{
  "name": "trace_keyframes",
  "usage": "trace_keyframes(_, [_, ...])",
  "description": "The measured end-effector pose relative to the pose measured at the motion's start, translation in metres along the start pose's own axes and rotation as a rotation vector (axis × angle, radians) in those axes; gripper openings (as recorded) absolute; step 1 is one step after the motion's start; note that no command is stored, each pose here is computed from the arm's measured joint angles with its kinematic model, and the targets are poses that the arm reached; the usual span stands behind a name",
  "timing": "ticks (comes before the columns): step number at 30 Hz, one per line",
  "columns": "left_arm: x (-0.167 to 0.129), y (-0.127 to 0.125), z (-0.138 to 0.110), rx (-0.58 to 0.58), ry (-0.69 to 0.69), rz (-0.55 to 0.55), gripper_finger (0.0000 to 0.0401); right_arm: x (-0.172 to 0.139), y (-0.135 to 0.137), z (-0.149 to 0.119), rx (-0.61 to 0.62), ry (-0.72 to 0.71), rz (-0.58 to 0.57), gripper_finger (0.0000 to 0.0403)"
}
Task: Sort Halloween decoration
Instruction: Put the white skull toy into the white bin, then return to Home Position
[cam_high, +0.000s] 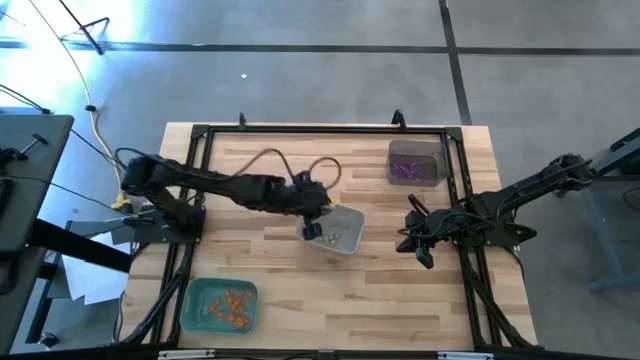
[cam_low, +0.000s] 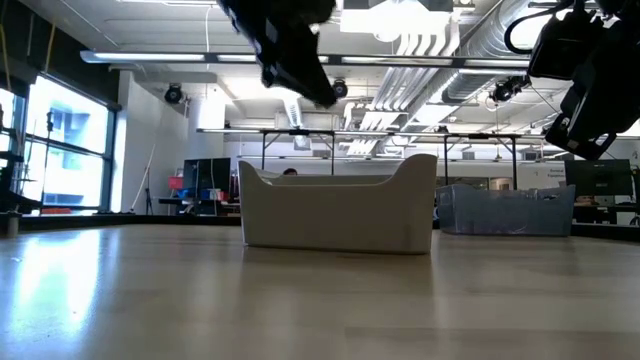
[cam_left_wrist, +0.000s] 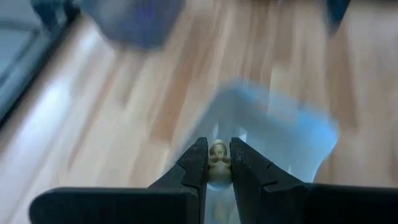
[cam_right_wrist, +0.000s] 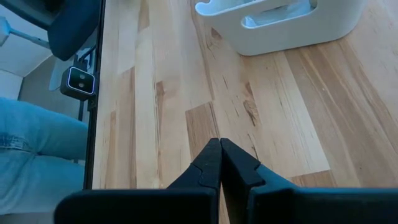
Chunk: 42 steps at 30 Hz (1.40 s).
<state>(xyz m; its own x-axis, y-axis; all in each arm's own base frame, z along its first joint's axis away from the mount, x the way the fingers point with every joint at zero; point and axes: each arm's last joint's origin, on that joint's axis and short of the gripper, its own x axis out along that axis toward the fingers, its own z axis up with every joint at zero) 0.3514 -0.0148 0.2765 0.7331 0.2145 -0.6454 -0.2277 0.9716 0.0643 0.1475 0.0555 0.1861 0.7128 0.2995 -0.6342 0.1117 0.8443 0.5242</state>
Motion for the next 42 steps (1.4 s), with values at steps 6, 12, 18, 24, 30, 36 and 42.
trace_keyframes(6, [0.045,-0.009,-0.024,-0.014,0.133,0.023,0.0037,0.000,0.000,0.000,0.000,0.003,-0.002,0.0000])
trace_keyframes(12, [0.083,-0.016,-0.044,-0.058,0.199,0.028,0.0037,0.000,0.000,0.000,0.000,0.000,0.000,0.0000])
trace_keyframes(18, [0.102,-0.021,-0.058,-0.159,0.254,-0.007,0.0037,0.000,-0.001,-0.001,0.001,0.012,-0.010,0.0000])
trace_keyframes(24, [0.109,-0.023,-0.063,-0.235,0.285,-0.010,0.0037,0.000,-0.001,-0.001,0.000,0.012,-0.010,0.0000])
trace_keyframes(30, [0.109,-0.023,-0.059,-0.400,0.250,0.002,0.0064,0.000,-0.001,-0.001,0.001,0.012,-0.010,0.0000])
trace_keyframes(36, [0.109,-0.028,-0.055,-0.468,0.205,-0.024,0.0130,0.000,-0.001,-0.001,0.001,0.012,-0.011,0.0000])
trace_keyframes(42, [0.098,-0.034,-0.049,-0.459,0.195,-0.078,0.0178,0.000,-0.001,-0.001,0.001,0.012,-0.010,0.0000])
